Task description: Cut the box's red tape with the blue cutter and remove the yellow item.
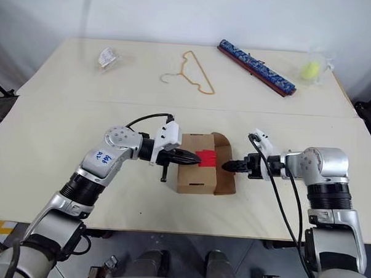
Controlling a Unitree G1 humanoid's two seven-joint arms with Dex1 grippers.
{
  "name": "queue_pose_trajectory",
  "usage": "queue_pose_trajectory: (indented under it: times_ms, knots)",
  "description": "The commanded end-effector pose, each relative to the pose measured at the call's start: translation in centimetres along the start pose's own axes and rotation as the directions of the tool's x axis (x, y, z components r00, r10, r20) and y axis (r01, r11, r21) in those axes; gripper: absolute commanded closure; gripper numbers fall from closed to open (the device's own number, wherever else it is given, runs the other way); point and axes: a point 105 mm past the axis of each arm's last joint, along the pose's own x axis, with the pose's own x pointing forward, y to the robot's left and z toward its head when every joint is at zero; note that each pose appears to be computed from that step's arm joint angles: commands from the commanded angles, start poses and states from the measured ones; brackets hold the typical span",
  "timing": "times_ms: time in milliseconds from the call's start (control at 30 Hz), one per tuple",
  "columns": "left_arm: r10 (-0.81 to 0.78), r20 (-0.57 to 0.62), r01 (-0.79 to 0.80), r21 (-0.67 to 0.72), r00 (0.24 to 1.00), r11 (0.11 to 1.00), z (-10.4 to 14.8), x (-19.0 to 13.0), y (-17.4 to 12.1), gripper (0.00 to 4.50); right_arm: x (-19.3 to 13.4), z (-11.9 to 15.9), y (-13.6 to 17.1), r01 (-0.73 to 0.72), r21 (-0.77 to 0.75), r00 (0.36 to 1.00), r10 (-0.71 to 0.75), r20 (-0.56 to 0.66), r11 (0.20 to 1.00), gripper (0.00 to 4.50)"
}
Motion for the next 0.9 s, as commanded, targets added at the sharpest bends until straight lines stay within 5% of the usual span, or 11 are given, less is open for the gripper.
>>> queue_pose_trajectory:
  times_ms: [33, 300, 500, 767, 900]
  knots:
    - [0.005, -0.044, -0.006, -0.024, 0.999, 1.000, -1.3, -0.1, -0.3, 4.50, 1.6, -0.7, 1.1, -0.057, -0.007, 0.997, 0.057, -0.053, 0.998, 2.75]
    - [0.009, -0.044, -0.010, -0.027, 0.999, 1.000, -1.3, -0.1, -0.3, 4.50, 2.6, -1.7, 1.7, -0.102, -0.014, 0.989, 0.100, -0.111, 0.995, 2.75]
    - [0.013, -0.040, -0.014, -0.028, 0.999, 1.000, -1.3, -0.1, -0.3, 4.50, 2.5, -1.7, 1.1, -0.067, -0.014, 0.992, 0.065, -0.109, 0.998, 4.47]
    - [0.027, -0.005, -0.027, -0.027, 1.000, 0.999, -1.0, 0.4, -0.3, 4.50, 0.4, -1.2, 0.5, -0.003, -0.050, 0.997, -0.001, -0.082, 0.999, 4.47]
    - [0.045, 0.077, -0.043, -0.023, 0.996, 0.999, -0.1, 2.1, -0.1, 4.50, -3.7, 1.2, 1.8, 0.099, -0.147, 0.994, -0.105, -0.036, 0.984, 4.47]
